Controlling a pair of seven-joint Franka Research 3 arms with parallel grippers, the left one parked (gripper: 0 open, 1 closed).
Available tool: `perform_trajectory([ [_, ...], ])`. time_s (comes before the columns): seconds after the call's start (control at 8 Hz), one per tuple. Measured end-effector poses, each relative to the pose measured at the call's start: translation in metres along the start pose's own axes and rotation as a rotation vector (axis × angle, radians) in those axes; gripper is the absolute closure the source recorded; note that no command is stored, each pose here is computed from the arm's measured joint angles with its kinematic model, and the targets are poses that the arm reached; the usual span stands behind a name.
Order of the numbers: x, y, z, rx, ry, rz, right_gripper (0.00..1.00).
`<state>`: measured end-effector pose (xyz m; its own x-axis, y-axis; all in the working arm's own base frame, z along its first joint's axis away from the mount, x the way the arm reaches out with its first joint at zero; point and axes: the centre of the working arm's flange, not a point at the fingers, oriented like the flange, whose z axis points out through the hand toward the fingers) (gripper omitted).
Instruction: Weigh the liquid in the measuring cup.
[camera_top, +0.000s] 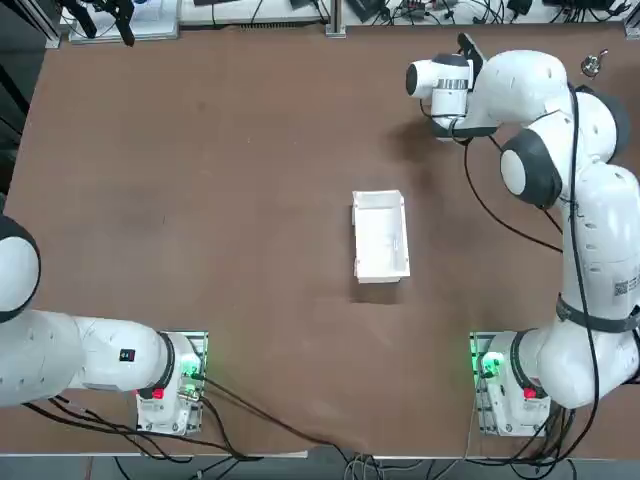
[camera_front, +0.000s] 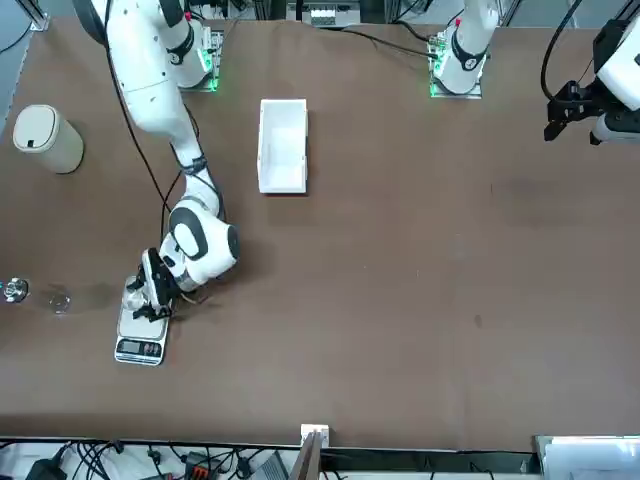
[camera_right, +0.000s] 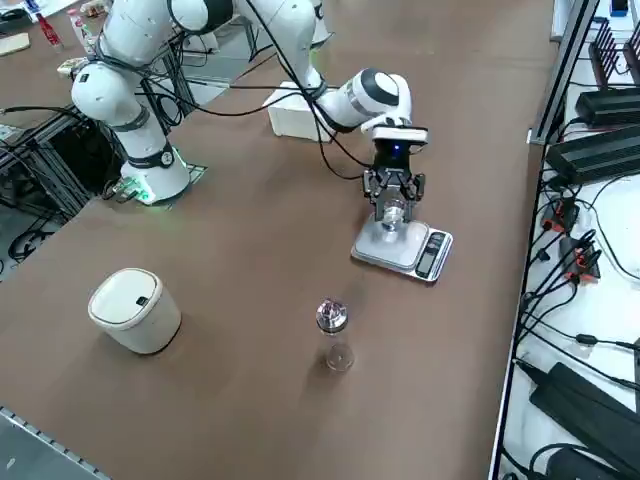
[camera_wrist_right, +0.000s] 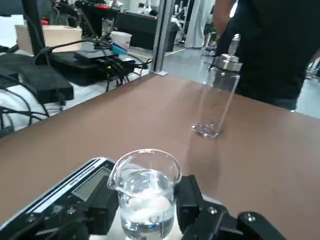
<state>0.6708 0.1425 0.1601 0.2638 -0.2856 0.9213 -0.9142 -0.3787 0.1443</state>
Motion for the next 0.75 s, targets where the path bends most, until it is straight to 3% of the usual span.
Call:
perform_trajectory([
  [0.75,-0.014,-0.003,0.015,0.017,-0.005,-0.027,0.34],
])
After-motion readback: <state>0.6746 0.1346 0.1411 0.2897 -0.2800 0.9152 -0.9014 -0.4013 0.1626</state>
